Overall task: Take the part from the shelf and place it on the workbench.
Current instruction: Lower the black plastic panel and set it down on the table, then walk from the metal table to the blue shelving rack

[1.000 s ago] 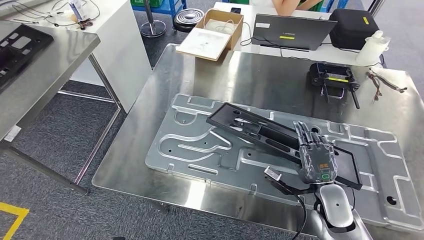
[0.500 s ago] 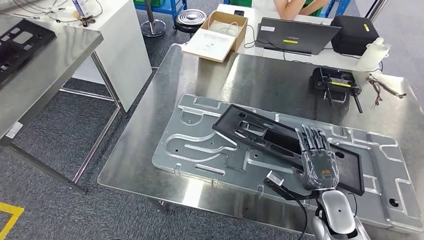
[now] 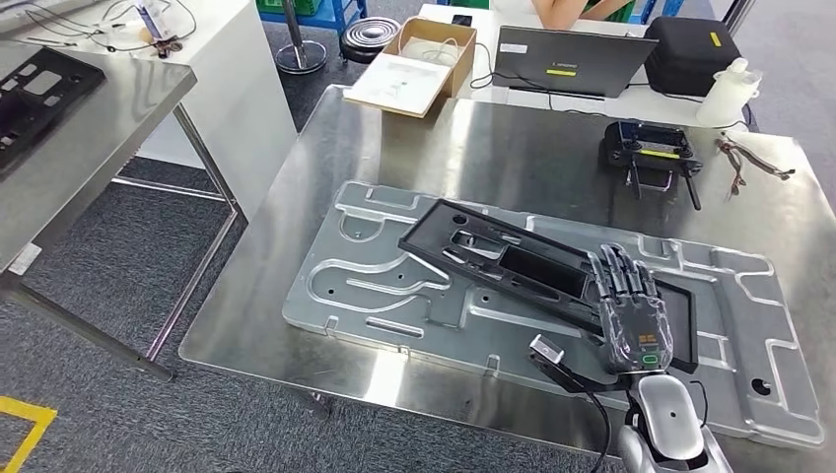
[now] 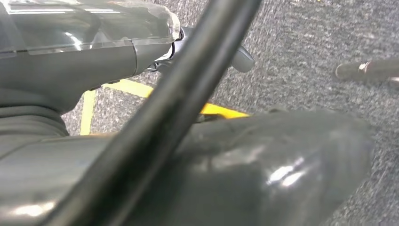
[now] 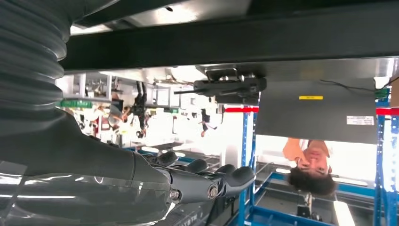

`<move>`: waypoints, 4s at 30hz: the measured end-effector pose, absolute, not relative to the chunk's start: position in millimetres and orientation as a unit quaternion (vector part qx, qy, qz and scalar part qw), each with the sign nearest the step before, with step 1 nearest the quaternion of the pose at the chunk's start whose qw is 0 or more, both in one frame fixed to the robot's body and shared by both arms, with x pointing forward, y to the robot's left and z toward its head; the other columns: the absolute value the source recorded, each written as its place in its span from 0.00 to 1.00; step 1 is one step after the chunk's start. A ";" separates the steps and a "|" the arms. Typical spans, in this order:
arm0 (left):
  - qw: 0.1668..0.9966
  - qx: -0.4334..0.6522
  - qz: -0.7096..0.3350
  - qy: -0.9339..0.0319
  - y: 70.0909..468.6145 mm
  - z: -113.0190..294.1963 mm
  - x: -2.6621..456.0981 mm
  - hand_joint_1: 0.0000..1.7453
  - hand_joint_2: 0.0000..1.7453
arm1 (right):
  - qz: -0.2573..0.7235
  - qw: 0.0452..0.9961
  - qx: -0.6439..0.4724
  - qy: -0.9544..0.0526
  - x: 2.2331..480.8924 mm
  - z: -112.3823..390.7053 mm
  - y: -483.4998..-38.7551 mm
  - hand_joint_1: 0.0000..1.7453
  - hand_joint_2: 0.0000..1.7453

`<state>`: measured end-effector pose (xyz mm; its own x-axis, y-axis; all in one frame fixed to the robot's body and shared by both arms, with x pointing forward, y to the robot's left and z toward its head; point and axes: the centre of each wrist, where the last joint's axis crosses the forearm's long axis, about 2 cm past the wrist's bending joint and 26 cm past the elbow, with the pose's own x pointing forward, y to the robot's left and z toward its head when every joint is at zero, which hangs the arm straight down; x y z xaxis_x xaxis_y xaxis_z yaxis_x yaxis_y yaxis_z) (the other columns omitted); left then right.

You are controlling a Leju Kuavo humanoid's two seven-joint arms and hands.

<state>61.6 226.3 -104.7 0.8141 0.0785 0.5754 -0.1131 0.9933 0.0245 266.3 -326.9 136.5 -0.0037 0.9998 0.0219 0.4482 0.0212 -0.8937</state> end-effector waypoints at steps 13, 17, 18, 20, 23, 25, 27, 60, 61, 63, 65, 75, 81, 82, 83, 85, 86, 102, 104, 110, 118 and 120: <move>0.951 0.022 0.053 -0.304 226.3 -104.5 63.4 0.00 0.00 | 0.368 0.380 -0.595 -0.605 263.3 133.9 -326.7 0.00 1.00; 0.951 0.021 0.053 -0.304 225.8 -104.4 63.6 0.00 0.00 | 0.369 0.382 -0.594 -0.604 262.2 132.9 -327.2 0.00 1.00; 0.951 0.021 0.053 -0.304 225.8 -104.4 63.5 0.00 0.00 | 0.369 0.382 -0.594 -0.604 262.0 132.7 -327.3 0.00 1.00; 0.951 0.021 0.053 -0.304 225.7 -104.4 63.2 0.00 0.00 | 0.369 0.383 -0.594 -0.604 261.6 132.2 -327.4 0.00 1.00; 0.951 0.020 0.053 -0.304 225.3 -104.3 63.6 0.00 0.00 | 0.369 0.382 -0.594 -0.604 261.8 132.6 -327.4 0.00 1.00; 0.951 0.020 0.053 -0.304 225.0 -104.2 63.8 0.00 0.00 | 0.369 0.382 -0.594 -0.604 261.2 132.4 -327.2 0.00 1.00; 0.951 0.020 0.052 -0.303 225.0 -104.4 62.9 0.00 0.00 | 0.369 0.383 -0.594 -0.604 260.0 131.6 -327.1 0.00 1.00; 0.952 0.022 0.053 -0.300 225.3 -104.2 63.8 0.00 0.00 | 0.389 0.338 -0.593 -0.618 243.3 127.3 -303.9 0.00 1.00; 0.952 0.022 0.054 -0.300 225.3 -104.3 63.3 0.00 0.00 | 0.390 0.343 -0.582 -0.626 241.5 126.5 -299.4 0.00 1.00; 0.952 0.023 0.056 -0.299 225.3 -104.3 63.4 0.00 0.00 | 0.388 0.358 -0.554 -0.643 235.1 122.7 -288.0 0.00 1.00; 0.952 0.024 0.059 -0.299 225.2 -104.2 63.5 0.00 0.00 | 0.390 0.373 -0.532 -0.653 225.7 116.0 -275.8 0.00 1.00; 0.948 0.031 0.081 -0.305 226.0 -103.9 66.1 0.00 0.00 | 0.331 0.498 -0.456 -0.659 187.7 77.7 -260.7 0.00 1.00; 0.948 0.047 0.096 -0.300 226.5 -104.8 59.5 0.00 0.00 | 0.291 0.637 -0.397 -0.593 151.7 7.5 -282.8 0.00 1.00; 0.948 0.050 0.098 -0.299 226.6 -105.0 58.3 0.00 0.00 | 0.288 0.656 -0.392 -0.577 143.2 -5.7 -287.5 0.00 1.00; 0.948 0.051 0.100 -0.298 226.5 -105.2 57.3 0.00 0.00 | 0.285 0.673 -0.389 -0.561 134.8 -17.0 -291.5 0.00 1.00; 0.948 0.051 0.101 -0.296 226.0 -105.2 56.2 0.00 0.00 | 0.280 0.697 -0.386 -0.536 123.5 -31.5 -295.4 0.00 1.00; 0.948 0.051 0.102 -0.297 225.7 -105.1 56.5 0.00 0.00 | 0.276 0.705 -0.386 -0.526 120.4 -36.1 -295.5 0.00 1.00; 0.947 0.069 0.104 -0.297 227.0 -105.5 53.9 0.00 0.00 | 0.185 0.860 -0.316 -0.356 61.2 -93.2 -294.7 0.00 0.00; 0.947 0.070 0.105 -0.297 227.0 -105.6 53.7 0.00 0.00 | 0.136 0.897 -0.297 -0.299 48.3 -99.9 -289.3 0.00 0.00; 0.948 0.080 0.102 -0.291 226.9 -105.4 53.9 0.00 0.00 | 0.002 0.969 -0.199 -0.143 28.9 -107.4 -253.5 0.00 0.00; 0.951 0.078 0.100 -0.282 216.7 -103.0 60.8 0.00 0.00 | -0.006 0.987 -0.136 -0.089 26.3 -107.6 -231.7 0.00 0.00; 0.953 0.073 0.100 -0.277 216.8 -102.9 61.1 0.00 0.00 | -0.001 0.988 -0.124 -0.087 28.9 -107.1 -227.5 0.00 0.00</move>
